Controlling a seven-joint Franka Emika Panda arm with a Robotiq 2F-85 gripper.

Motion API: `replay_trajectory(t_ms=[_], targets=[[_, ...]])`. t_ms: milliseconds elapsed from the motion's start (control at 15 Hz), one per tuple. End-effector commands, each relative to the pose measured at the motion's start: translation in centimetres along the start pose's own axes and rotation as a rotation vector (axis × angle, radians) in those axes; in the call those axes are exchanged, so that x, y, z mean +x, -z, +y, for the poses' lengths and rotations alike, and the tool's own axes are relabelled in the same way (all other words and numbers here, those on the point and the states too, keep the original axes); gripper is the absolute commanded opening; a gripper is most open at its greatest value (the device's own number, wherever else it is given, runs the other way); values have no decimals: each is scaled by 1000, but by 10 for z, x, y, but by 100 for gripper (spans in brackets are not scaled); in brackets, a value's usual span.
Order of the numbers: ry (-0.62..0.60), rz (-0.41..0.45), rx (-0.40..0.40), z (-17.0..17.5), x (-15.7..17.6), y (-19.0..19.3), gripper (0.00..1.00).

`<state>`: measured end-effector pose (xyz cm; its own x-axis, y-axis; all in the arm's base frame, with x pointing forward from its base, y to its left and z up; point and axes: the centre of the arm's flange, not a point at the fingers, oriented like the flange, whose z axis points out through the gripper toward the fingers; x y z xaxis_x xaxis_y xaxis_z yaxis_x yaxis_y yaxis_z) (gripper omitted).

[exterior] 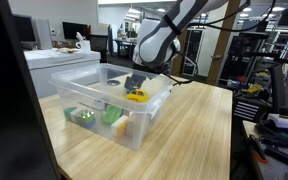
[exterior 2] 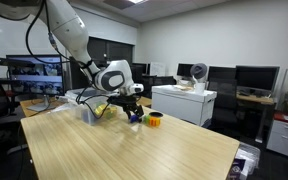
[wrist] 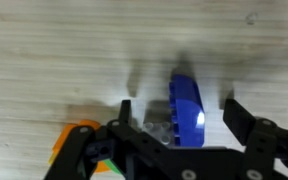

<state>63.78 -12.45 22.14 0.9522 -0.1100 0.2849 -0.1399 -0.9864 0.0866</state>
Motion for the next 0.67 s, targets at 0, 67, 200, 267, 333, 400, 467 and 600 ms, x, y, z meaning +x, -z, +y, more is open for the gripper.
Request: replay_trajectory(t_ms=[0, 67, 200, 267, 333, 400, 467, 600], targets=[[-6, 27, -21, -1, 7, -7, 63], [-4, 29, -23, 0, 6, -6, 56], [-5, 34, -22, 4, 3, -4, 43], [-5, 36, -24, 6, 1, -3, 34], [-8, 36, -25, 9, -1, -1, 29], [-11, 38, -26, 11, -3, 1, 22], [-14, 38, -27, 14, -3, 5, 16], [-27, 23, -30, 24, -8, 13, 3]])
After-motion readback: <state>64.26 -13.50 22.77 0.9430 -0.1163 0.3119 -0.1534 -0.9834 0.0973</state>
